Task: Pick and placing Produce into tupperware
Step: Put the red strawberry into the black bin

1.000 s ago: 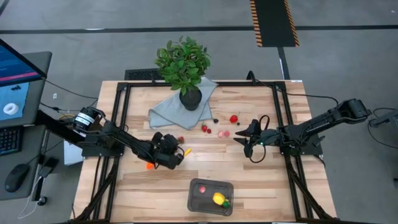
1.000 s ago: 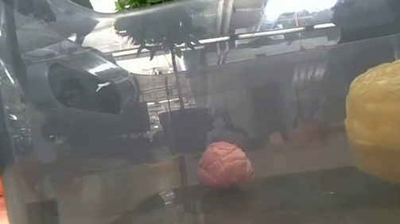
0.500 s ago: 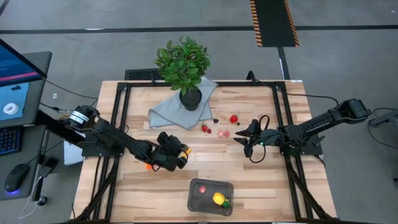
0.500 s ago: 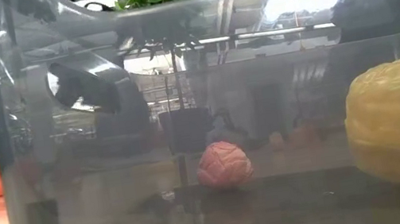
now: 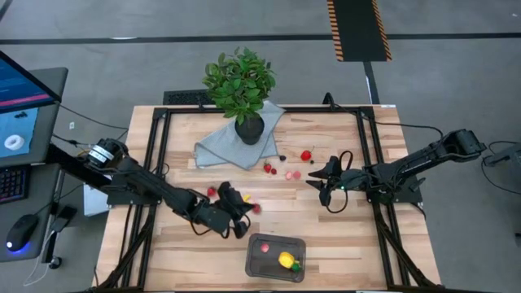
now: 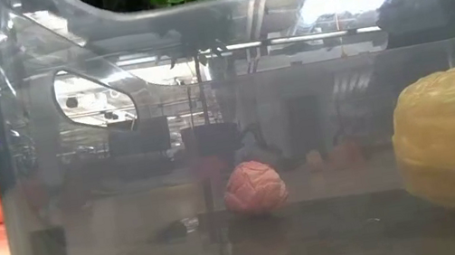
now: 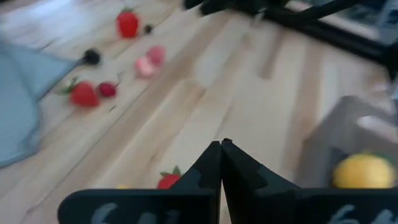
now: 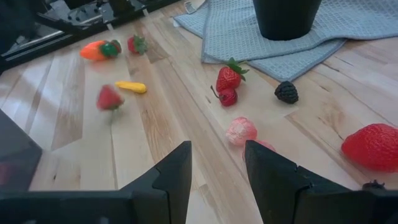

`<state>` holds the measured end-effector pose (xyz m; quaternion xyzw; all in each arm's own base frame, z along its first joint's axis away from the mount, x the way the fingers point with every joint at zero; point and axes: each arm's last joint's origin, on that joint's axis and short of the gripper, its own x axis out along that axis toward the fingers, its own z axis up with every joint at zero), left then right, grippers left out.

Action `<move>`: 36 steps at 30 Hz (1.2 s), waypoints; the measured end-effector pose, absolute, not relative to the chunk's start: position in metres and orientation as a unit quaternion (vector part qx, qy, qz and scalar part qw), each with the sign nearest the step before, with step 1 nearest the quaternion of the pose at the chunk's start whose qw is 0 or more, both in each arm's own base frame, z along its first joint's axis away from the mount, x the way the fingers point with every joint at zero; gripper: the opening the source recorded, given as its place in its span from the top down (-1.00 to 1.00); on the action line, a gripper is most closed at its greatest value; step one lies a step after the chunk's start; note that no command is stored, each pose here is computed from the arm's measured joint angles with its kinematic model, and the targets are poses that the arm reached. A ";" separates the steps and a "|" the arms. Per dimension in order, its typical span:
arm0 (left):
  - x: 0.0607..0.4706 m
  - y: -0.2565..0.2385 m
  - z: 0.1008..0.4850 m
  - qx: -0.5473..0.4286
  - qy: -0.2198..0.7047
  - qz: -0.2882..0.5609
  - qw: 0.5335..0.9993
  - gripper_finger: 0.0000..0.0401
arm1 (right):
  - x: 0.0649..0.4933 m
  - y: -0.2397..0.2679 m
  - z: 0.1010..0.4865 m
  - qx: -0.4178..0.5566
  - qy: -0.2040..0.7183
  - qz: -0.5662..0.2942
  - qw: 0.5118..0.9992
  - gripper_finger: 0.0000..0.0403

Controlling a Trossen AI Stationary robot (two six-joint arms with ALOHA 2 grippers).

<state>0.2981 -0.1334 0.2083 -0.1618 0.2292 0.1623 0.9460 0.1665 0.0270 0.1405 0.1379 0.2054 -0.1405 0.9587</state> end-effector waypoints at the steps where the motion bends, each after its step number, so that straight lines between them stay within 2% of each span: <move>1: 0.299 -0.137 0.212 -0.159 0.226 0.156 0.948 1.00 | 0.167 0.027 0.140 0.138 0.205 -0.141 0.959 0.15; 6: 0.299 -0.147 0.222 -0.149 0.219 0.138 0.955 1.00 | 0.167 0.027 0.140 0.143 0.205 -0.141 0.958 0.15; 12: 0.297 -0.144 0.219 -0.132 0.228 0.158 0.952 1.00 | 0.166 0.027 0.140 0.146 0.205 -0.142 0.957 0.15; 22: 0.294 -0.124 0.202 -0.128 0.319 0.187 0.920 0.95 | 0.166 0.027 0.140 0.145 0.208 -0.142 0.957 0.15; 25: 0.298 -0.118 0.195 -0.131 0.346 0.171 0.913 0.79 | 0.166 0.027 0.140 0.145 0.207 -0.142 0.957 0.15; 32: 0.304 -0.111 0.197 -0.157 0.361 0.126 0.911 0.17 | 0.166 0.028 0.140 0.145 0.208 -0.140 0.957 0.15; 36: 0.306 -0.109 0.197 -0.173 0.378 0.087 0.905 -0.08 | 0.166 0.029 0.140 0.144 0.209 -0.135 0.958 0.15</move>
